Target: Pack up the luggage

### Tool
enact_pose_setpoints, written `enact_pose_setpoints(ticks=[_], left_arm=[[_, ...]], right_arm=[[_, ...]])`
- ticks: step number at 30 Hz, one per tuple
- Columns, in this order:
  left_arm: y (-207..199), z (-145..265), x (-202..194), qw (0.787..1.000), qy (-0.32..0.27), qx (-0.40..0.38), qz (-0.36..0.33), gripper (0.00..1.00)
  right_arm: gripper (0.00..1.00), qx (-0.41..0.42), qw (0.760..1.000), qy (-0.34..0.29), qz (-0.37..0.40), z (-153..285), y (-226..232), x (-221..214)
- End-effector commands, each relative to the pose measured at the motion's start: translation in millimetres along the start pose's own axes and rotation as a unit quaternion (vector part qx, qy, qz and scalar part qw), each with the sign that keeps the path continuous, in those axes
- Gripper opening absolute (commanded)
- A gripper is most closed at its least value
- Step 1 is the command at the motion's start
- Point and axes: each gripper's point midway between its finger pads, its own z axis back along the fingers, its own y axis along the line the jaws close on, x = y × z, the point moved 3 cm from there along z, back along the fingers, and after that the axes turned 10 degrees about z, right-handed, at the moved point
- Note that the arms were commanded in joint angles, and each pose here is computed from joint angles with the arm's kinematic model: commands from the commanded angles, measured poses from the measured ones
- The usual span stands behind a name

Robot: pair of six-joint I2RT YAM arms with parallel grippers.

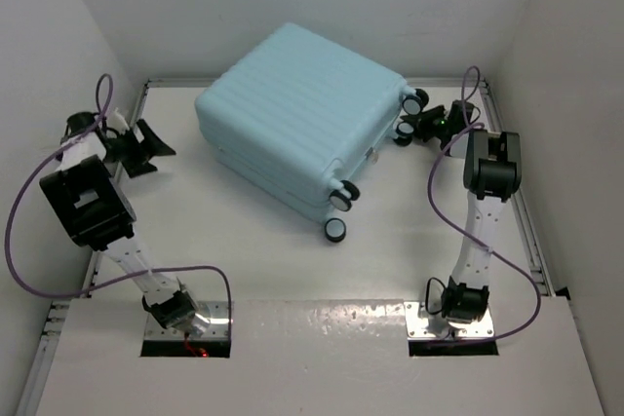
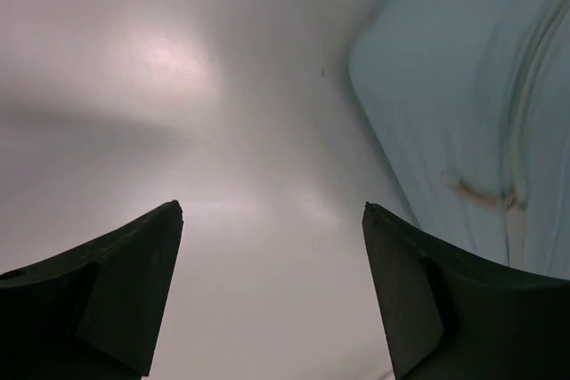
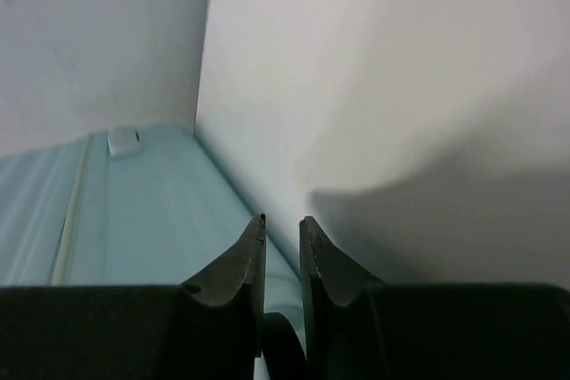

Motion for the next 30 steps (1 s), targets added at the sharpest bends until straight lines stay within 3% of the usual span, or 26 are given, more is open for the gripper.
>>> enact_pose_setpoints(ticks=[1,4,6,7,11,12,13,14,15,18,23,24,27,30], left_arm=[[-12.5,4.1,-78.8,0.989,0.095,-0.083,0.073,0.85],[-21.1,14.0,-116.8,0.981,0.118,-0.110,0.107,0.82],[-33.7,17.9,-134.0,0.979,0.118,-0.121,0.115,0.80],[-33.2,12.9,-164.1,0.972,0.142,-0.124,0.139,0.79],[-43.2,-2.8,-198.3,0.964,0.125,-0.137,0.191,0.78],[-47.6,-11.6,-186.5,0.970,0.089,-0.156,0.165,0.78],[-57.7,-18.1,-187.0,0.964,0.086,-0.159,0.194,0.78],[-64.3,-27.1,-174.7,0.965,0.057,-0.185,0.176,0.78],[-74.5,-31.1,-169.8,0.957,0.059,-0.198,0.206,0.78],[-96.9,-53.1,-146.6,0.955,0.034,-0.228,0.187,0.78],[-144.6,-71.9,-122.3,0.945,0.021,-0.271,0.183,0.81],[-148.8,-75.4,-123.7,0.945,0.026,-0.273,0.179,0.82],[-151.8,-80.6,-122.2,0.945,0.031,-0.273,0.179,0.84],[-133.7,-82.5,-104.0,0.956,-0.002,-0.233,0.180,0.84]], right_arm=[[0.05,0.094,0.968,0.227,-0.039,24.0,77.5,-143.4],[0.03,0.086,0.967,0.240,-0.023,44.3,87.4,-173.8],[0.03,0.091,0.967,0.239,-0.004,54.3,99.9,-174.6],[0.03,0.086,0.968,0.234,0.000,56.9,103.4,-174.7],[0.03,0.078,0.972,0.220,0.026,70.9,113.2,-171.0],[0.03,0.076,0.972,0.223,0.026,73.3,116.0,-171.2],[0.03,0.078,0.971,0.222,0.034,73.6,116.8,-170.1],[0.03,0.080,0.972,0.219,0.042,73.1,118.1,-167.9],[0.06,0.075,0.972,0.218,0.039,73.7,115.8,-163.6],[0.09,0.078,0.972,0.211,0.063,74.4,117.7,-153.6],[0.09,0.045,0.980,0.143,0.128,101.4,97.7,-75.1],[0.09,0.039,0.982,0.106,0.151,117.4,94.7,-42.0],[0.09,0.002,0.981,0.069,0.179,152.6,73.2,-3.0],[0.09,-0.025,0.974,0.068,0.215,191.2,55.3,-2.3]])
